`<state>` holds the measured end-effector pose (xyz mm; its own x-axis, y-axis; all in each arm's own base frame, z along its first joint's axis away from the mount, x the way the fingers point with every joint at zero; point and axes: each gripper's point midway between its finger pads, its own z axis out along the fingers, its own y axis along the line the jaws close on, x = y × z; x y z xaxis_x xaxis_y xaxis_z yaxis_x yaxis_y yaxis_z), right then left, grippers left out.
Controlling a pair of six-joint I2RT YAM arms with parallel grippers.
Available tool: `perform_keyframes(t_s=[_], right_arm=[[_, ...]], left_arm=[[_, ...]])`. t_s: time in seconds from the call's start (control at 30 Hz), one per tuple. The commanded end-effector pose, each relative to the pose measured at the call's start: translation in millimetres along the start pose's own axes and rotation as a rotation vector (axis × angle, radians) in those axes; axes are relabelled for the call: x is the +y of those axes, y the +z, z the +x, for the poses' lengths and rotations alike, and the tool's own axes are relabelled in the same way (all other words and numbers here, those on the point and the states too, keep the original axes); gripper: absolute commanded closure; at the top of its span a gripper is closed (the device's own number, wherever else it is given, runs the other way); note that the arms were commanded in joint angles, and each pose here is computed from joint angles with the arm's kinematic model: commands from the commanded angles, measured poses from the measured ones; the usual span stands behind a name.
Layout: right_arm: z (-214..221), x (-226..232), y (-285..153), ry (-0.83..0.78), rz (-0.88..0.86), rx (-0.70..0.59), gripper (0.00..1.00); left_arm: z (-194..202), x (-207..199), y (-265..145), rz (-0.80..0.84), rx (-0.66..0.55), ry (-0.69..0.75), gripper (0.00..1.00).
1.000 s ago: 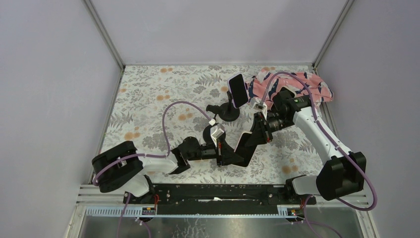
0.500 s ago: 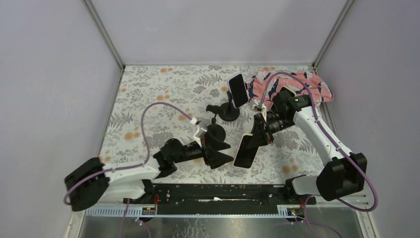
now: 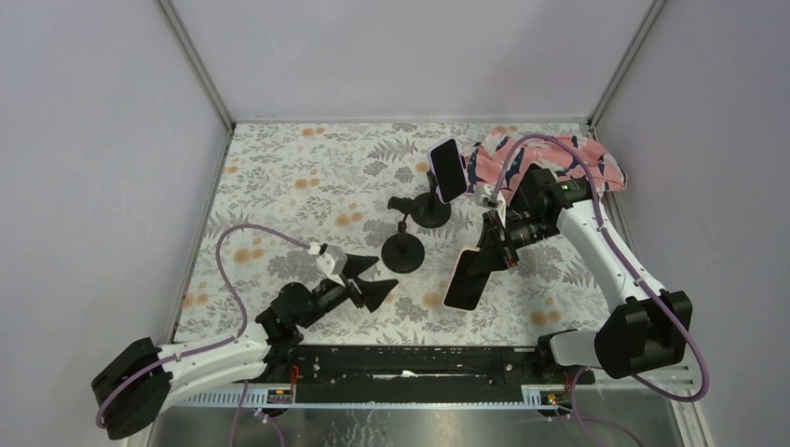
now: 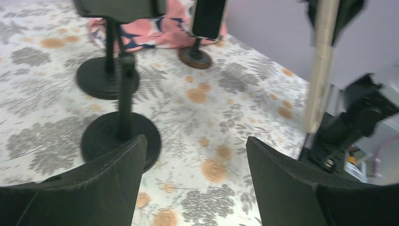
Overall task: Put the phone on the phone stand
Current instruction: Pick up the phone at the center of the board, then adjust the phone stand at the center of the board.
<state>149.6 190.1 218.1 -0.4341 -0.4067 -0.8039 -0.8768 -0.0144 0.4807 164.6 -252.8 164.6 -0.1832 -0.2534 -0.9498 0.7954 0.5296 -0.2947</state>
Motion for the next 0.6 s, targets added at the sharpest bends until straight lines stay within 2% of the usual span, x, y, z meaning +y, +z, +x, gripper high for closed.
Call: perform_keyframes(t_s=[0.0, 0.07, 0.13, 0.37, 0.57], right_arm=[[-12.2, 3.5, -2.0, -0.025, -0.012, -0.045, 1.0], [-12.3, 1.8, -3.3, -0.021, -0.006, -0.052, 1.0], [-12.6, 0.5, -5.0, -0.021, 0.003, -0.061, 1.0], [-12.9, -1.2, -9.5, -0.018, 0.023, -0.082, 1.0], [-13.8, -1.7, -11.2, -0.021, 0.03, -0.089, 1.0]], left_arm=[[-22.9, 33.8, 18.3, -0.116, -0.061, 0.033, 0.16], [-13.3, 49.1, 26.5, -0.132, -0.037, 0.015, 0.16], [-18.1, 55.5, 35.7, -0.097, -0.069, 0.024, 0.15], [-10.4, 70.6, 69.2, -0.051, -0.11, 0.213, 0.18], [16.6, 92.1, 98.7, -0.087, -0.046, 0.2, 0.27]])
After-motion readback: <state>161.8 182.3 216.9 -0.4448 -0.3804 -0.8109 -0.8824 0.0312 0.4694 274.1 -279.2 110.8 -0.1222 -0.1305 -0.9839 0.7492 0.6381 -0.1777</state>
